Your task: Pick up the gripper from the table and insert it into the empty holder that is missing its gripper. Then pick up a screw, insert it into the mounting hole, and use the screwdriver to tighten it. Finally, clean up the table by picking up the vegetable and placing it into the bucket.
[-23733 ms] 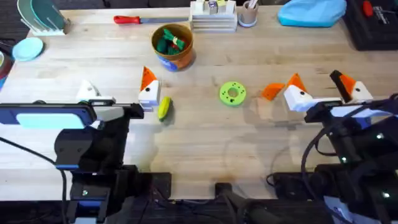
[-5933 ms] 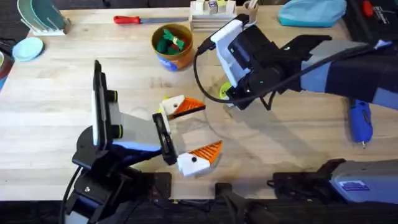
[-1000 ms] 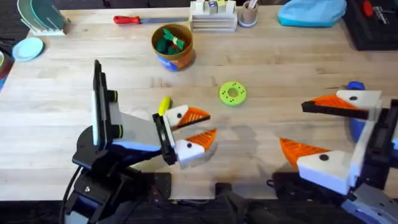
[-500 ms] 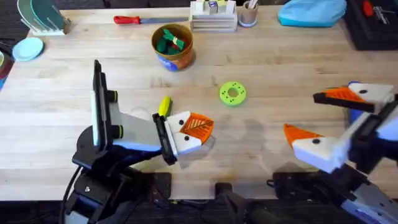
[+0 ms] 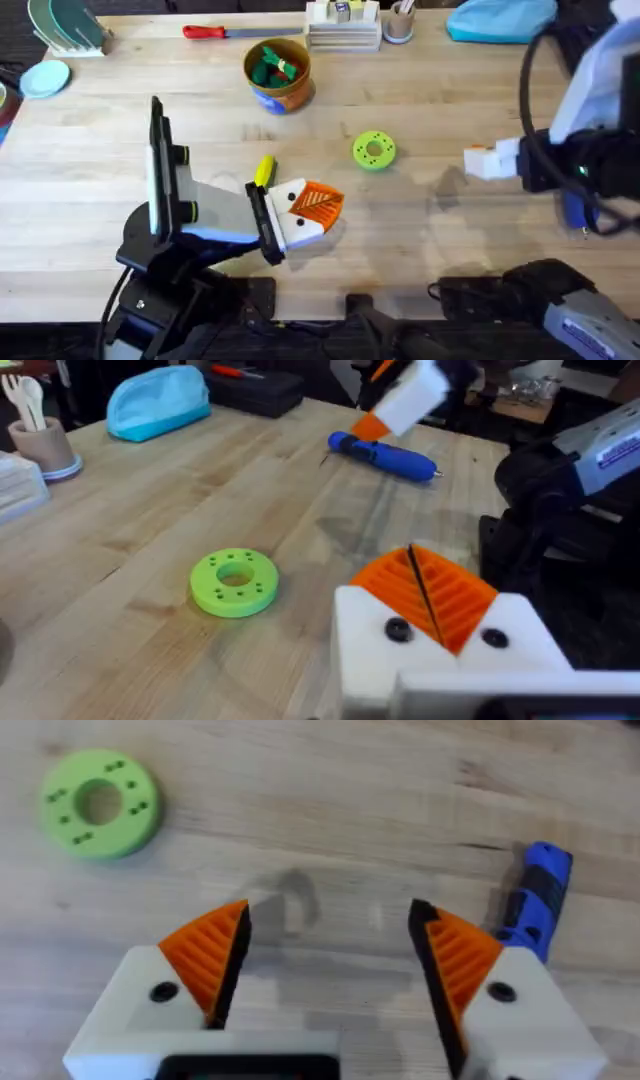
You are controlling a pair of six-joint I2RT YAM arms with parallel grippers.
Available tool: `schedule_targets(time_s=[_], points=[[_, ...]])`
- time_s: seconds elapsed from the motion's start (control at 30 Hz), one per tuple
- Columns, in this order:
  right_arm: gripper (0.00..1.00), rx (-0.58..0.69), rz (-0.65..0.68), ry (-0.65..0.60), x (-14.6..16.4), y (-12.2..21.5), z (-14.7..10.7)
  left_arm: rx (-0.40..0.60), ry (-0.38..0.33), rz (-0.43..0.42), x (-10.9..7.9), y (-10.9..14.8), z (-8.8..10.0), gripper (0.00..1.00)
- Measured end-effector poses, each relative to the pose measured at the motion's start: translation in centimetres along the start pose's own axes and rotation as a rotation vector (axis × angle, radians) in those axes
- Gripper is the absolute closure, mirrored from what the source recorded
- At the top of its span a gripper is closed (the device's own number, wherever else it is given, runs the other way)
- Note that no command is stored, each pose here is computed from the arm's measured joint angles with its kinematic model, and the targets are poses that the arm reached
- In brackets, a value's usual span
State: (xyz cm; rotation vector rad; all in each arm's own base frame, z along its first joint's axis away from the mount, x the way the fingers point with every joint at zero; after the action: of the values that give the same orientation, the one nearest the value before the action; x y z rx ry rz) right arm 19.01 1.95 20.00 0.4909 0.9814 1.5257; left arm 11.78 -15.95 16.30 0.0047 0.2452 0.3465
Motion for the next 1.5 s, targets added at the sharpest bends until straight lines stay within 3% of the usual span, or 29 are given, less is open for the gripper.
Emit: schedule_targets(time_s=[0.27, 0.67, 0.83, 1.07, 1.5], points=[[0.054, 0.184, -0.165, -0.215, -6.5, -5.7, -0.5, 0.0, 0.0, 0.0, 0.0, 0.0, 0.0, 0.994], [0.01, 0.303, -0.308, -0.314, -15.2, -9.0, -4.3, 0.0, 0.0, 0.0, 0.0, 0.0, 0.0, 0.994], [0.01, 0.369, -0.299, -0.271, -17.0, -9.3, -6.6, 0.0, 0.0, 0.0, 0.0, 0.0, 0.0, 0.994], [0.01, 0.373, -0.278, -0.315, -19.2, -10.5, -8.6, 0.0, 0.0, 0.0, 0.0, 0.0, 0.0, 0.994], [0.01, 0.369, -0.145, -0.285, -19.0, -14.5, -9.9, 0.0, 0.0, 0.0, 0.0, 0.0, 0.0, 0.994]])
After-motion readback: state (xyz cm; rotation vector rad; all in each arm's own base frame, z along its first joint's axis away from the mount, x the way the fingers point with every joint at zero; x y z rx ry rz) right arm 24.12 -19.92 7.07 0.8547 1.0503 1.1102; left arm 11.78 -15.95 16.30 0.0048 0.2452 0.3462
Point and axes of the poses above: each hand's point on the last joint's axis, 136 mm out from that joint toward the fingers, its own y axis back along the fingers, its own x axis along the line the jaws close on, z = x × y, the point moved 3 cm from there along y, back along the fingers, and after that the axes turned 6 degrees about y, right-handed, at the moved point
